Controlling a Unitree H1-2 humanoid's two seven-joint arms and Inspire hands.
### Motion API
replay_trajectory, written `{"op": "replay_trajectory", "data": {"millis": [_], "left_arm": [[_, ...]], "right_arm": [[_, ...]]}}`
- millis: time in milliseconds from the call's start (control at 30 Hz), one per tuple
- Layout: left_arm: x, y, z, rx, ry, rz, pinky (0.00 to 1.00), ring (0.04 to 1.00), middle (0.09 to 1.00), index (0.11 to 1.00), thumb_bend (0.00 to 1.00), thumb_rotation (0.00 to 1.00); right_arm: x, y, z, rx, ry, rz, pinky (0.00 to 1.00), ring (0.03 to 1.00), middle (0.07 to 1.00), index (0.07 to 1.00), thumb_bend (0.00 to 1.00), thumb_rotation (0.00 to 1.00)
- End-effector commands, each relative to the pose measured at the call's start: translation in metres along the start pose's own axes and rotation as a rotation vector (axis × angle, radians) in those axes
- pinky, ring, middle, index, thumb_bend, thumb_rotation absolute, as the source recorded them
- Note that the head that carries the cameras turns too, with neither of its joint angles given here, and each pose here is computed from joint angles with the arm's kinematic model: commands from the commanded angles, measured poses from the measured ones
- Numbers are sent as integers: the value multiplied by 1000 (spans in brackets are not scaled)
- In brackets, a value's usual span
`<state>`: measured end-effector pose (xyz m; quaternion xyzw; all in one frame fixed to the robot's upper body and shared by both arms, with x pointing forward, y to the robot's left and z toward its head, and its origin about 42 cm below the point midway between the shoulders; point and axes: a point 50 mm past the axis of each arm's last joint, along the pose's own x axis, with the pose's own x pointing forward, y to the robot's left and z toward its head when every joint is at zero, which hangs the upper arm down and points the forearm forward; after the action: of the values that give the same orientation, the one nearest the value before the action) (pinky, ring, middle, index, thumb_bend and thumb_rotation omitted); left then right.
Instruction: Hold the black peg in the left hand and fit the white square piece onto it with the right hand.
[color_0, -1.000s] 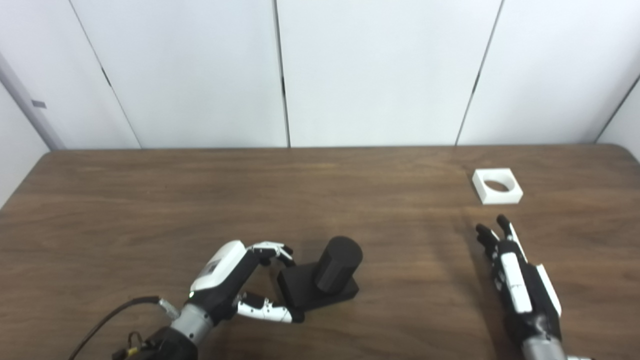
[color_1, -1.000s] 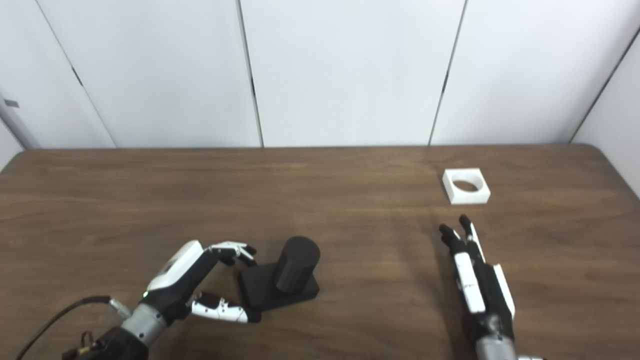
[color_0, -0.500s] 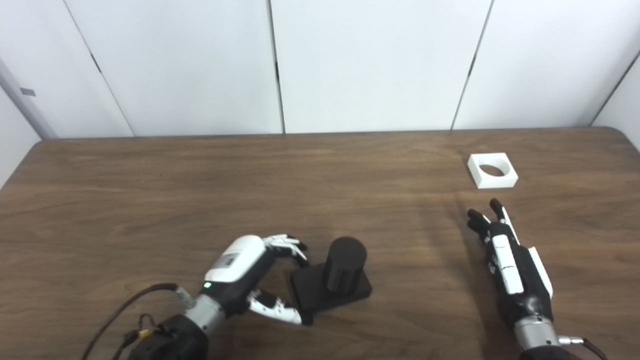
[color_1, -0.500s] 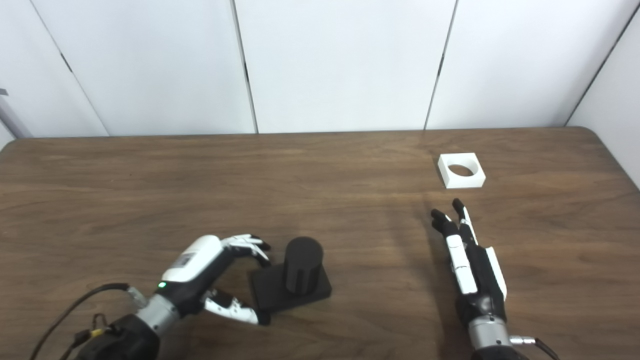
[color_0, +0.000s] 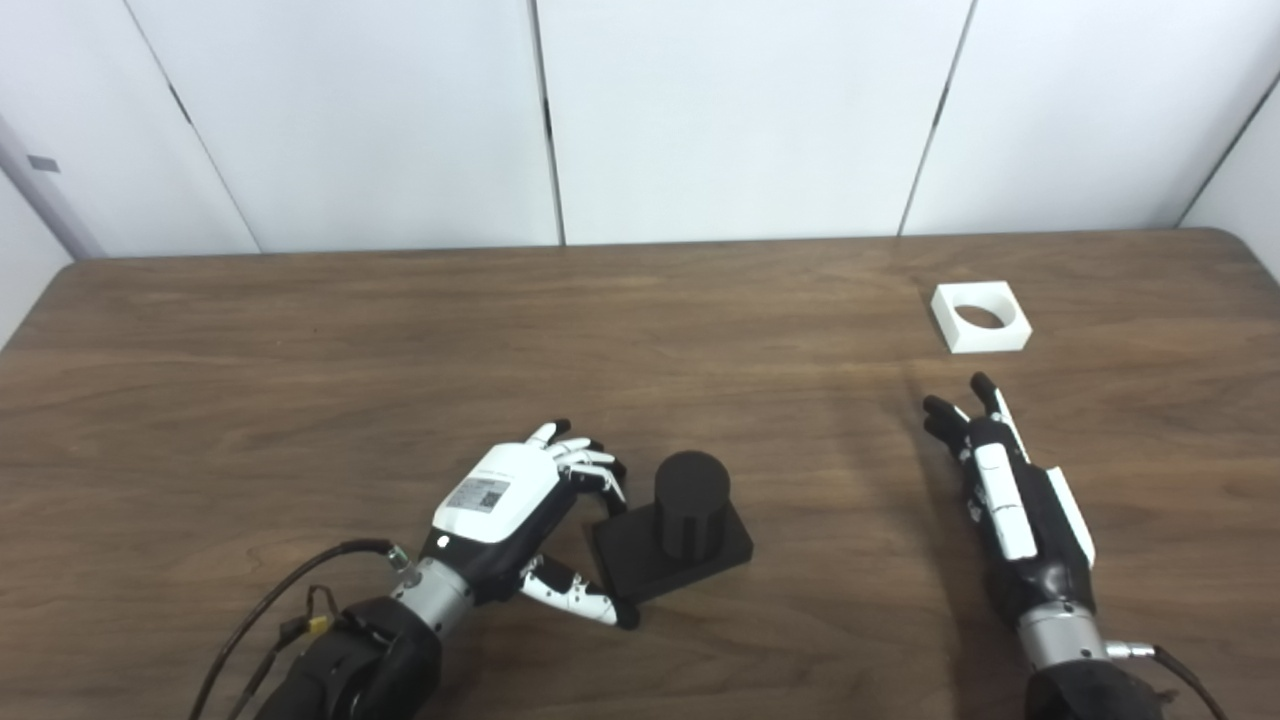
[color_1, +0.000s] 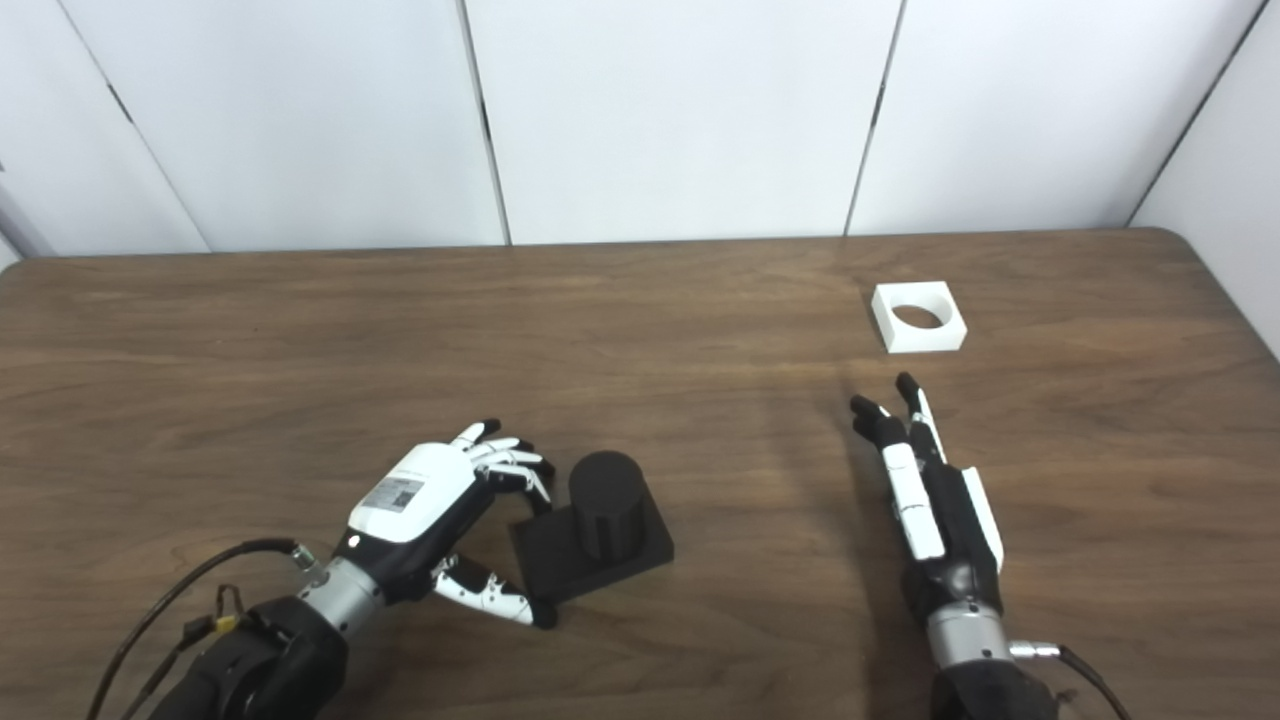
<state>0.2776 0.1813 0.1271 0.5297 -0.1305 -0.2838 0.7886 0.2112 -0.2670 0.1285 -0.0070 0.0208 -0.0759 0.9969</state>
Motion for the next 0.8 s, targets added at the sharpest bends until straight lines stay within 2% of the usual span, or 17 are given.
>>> {"op": "replay_trajectory", "data": {"millis": [0, 333, 767], "left_arm": [[-3, -20, -15, 50, 53, -117, 1000, 894, 811, 492, 504, 55], [3, -14, -15, 117, 15, -113, 998, 898, 814, 491, 507, 55], [16, -5, -20, 175, -124, -136, 971, 879, 796, 491, 507, 55]], "right_arm": [[-2, 17, 8, 54, -31, 2, 1000, 892, 871, 1000, 643, 877], [-3, 17, 9, 60, -27, 4, 1000, 890, 872, 1000, 647, 874], [-4, 17, 11, 62, -27, 3, 1000, 891, 871, 1000, 645, 877]]}}
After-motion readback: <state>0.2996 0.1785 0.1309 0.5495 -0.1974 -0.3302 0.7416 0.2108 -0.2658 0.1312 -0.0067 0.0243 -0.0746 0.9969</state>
